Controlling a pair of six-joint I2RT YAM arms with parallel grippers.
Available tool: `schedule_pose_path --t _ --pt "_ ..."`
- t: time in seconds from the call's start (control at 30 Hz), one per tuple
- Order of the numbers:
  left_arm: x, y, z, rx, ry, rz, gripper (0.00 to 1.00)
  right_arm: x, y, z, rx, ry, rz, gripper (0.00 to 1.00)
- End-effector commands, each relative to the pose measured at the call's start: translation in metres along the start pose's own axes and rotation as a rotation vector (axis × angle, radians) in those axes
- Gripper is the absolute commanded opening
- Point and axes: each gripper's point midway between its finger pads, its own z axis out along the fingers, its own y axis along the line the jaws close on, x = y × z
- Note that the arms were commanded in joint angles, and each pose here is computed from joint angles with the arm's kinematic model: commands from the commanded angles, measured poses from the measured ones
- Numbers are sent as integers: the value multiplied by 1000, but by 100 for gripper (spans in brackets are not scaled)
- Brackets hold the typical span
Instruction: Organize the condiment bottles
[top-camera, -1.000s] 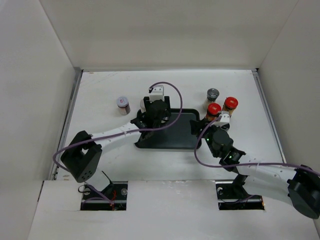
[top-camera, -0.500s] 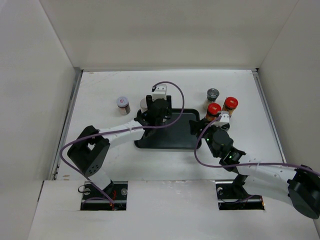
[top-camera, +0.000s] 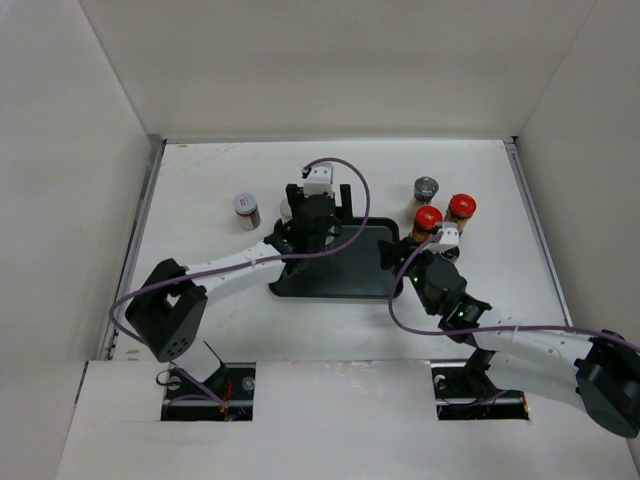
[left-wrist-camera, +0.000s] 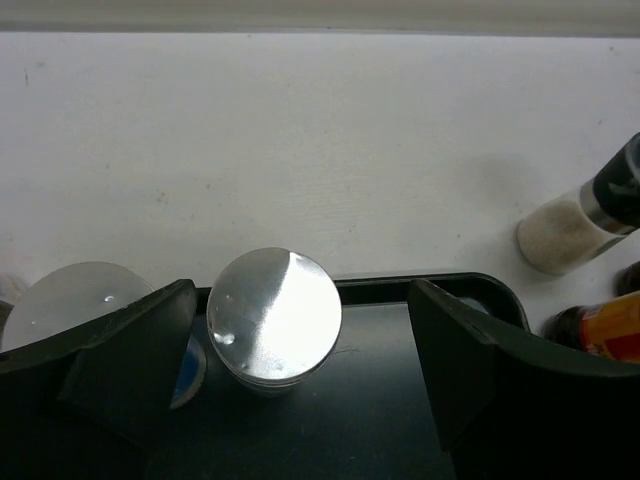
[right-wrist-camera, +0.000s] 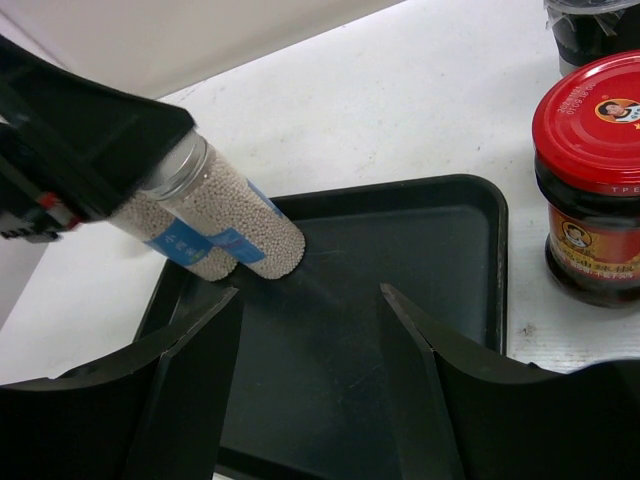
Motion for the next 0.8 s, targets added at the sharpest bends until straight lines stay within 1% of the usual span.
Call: schedule_pose_path --t 0.0,0.1,0.2,0.27,0.37,0.5,0.6,0.7,0.77 --pt "-88 -13 -28 63 -197 -130 87 -13 8 1 -24 -39 35 63" --pt "-113 2 -44 56 -261 -178 85 -10 9 2 -30 -29 39 59" --pt "-125 57 -49 -38 -293 -225 83 -13 10 2 -29 -34 29 56" --pt "-124 99 -48 -134 -274 -256 82 -11 10 2 -31 -29 31 56" --pt "-101 149 -38 -273 -180 -249 82 -11 11 3 -32 -28 33 58" --pt "-60 186 -9 -358 -31 -217 87 -7 10 4 -27 -17 29 62" --pt "-35 201 9 -406 45 -200 89 -8 11 4 -29 -19 24 64" --pt "-20 201 26 -412 88 -191 90 -6 11 5 -25 -14 20 65" --pt "-14 206 31 -430 96 -188 89 -3 12 6 -32 -3 19 66"
